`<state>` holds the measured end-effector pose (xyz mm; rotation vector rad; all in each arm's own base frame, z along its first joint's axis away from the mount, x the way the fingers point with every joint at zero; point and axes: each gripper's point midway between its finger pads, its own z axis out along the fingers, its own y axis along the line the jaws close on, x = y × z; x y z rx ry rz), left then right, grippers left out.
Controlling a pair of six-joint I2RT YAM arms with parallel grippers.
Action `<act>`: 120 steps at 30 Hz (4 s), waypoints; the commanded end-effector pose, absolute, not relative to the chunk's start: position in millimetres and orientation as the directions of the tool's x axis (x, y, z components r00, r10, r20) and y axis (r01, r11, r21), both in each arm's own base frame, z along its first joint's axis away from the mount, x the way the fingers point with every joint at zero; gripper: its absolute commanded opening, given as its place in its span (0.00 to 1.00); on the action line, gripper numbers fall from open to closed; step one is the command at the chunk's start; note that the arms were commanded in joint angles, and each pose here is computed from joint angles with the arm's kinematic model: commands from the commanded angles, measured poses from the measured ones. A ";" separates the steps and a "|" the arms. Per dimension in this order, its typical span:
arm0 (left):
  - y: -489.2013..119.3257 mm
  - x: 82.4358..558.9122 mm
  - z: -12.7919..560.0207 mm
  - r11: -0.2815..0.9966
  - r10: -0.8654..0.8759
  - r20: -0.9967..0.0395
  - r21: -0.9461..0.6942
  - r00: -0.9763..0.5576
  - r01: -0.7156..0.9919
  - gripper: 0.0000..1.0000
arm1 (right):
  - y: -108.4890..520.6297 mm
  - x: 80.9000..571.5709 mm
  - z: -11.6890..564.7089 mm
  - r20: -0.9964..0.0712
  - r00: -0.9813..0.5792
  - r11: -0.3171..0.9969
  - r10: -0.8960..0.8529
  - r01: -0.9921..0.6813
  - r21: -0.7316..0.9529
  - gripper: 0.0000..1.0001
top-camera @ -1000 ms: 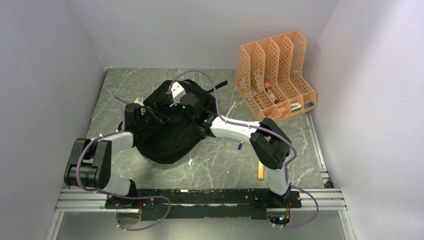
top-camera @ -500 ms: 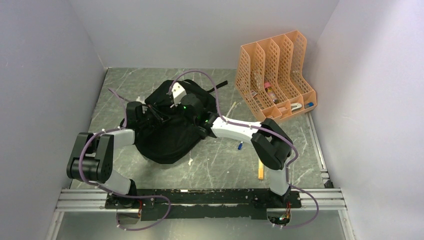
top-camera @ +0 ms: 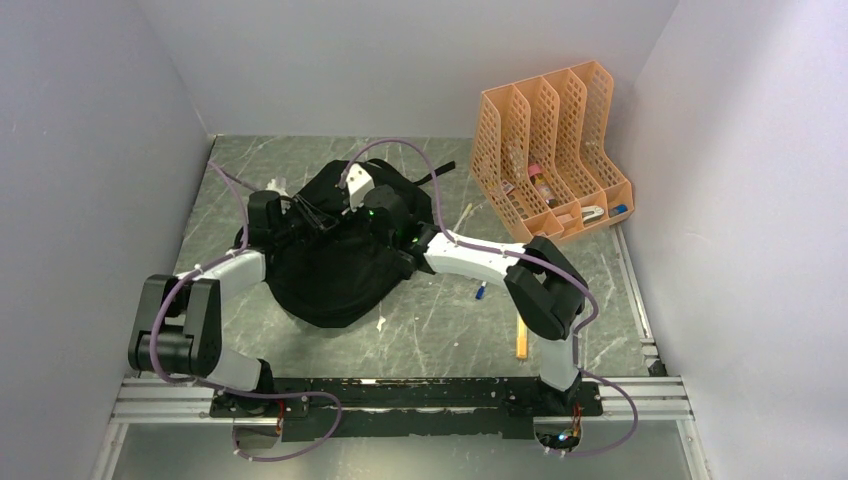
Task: Pack the student bag
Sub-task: Adjust the student bag at the center of the board, then pick up the stationery from the center of the board.
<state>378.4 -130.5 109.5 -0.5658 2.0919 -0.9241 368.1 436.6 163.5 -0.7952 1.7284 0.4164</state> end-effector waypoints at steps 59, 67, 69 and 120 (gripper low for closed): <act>-125.4 321.5 147.4 0.787 -0.489 -0.575 -0.616 -0.656 -0.046 0.41 | 144.5 339.7 37.2 -0.493 -0.791 0.925 0.362 0.369 0.087 0.57; -127.4 319.7 144.7 0.782 -0.489 -0.569 -0.622 -0.661 -0.043 0.41 | 143.1 344.5 20.6 -0.459 -0.808 0.926 0.369 0.362 0.106 0.54; -126.9 320.4 146.1 0.785 -0.487 -0.573 -0.619 -0.659 -0.041 0.41 | 143.8 344.9 16.5 -0.455 -0.812 0.927 0.367 0.357 0.111 0.52; -242.0 311.0 249.7 0.525 -0.381 -0.667 -0.726 -0.640 0.444 0.63 | 378.8 330.2 279.1 -0.555 -0.747 0.348 0.365 -0.444 0.826 0.00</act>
